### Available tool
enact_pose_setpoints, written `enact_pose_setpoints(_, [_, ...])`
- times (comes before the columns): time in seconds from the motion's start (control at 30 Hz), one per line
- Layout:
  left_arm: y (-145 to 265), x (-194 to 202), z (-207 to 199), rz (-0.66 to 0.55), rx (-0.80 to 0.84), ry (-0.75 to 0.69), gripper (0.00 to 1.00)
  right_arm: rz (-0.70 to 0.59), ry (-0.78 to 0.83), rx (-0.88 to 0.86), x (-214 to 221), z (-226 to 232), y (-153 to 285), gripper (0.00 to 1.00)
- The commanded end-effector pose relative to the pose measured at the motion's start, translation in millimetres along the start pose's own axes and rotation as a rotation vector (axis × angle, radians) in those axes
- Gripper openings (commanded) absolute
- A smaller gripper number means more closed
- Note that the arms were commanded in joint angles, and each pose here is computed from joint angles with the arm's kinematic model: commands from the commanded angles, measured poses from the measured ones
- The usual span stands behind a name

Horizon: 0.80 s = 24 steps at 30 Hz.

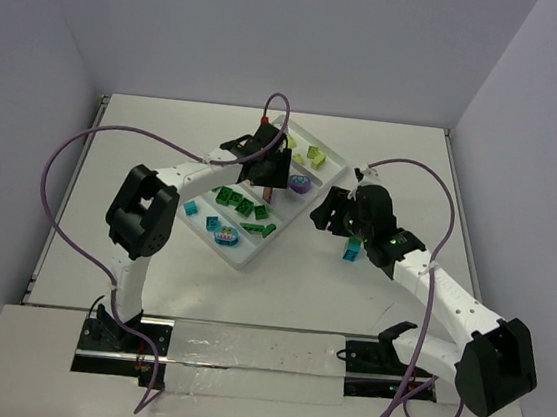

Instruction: Sort the legos into containers by color

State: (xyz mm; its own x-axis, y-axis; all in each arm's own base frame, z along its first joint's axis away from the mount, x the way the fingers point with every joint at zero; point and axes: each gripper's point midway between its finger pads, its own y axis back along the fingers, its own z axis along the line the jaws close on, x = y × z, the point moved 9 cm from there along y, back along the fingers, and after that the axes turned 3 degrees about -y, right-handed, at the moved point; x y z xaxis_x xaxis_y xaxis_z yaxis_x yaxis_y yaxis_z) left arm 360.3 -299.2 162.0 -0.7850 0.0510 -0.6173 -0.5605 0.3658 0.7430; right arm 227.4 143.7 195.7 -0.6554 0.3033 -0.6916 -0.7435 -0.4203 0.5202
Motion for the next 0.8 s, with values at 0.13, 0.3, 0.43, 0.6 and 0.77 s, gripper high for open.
enact_pose_setpoints(0.13, [2,9,11,-0.024,-0.102,-0.008,0.66,-0.053,-0.014,-0.017,-6,2,9,0.65])
enact_pose_setpoints(0.3, [-4,13,13,-0.015,-0.125,-0.025,0.64,-0.045,-0.018,-0.026,-5,3,8,0.65])
enact_pose_setpoints(0.43, [-16,15,16,-0.013,-0.164,-0.045,0.60,-0.044,-0.014,-0.028,-6,3,8,0.60])
enact_pose_setpoints(0.6, [-25,14,16,-0.005,-0.175,-0.062,0.55,-0.041,-0.012,-0.026,-5,2,8,0.57])
enact_pose_setpoints(0.77, [-31,12,17,0.000,-0.196,-0.067,0.35,-0.041,-0.015,-0.024,-5,2,7,0.57])
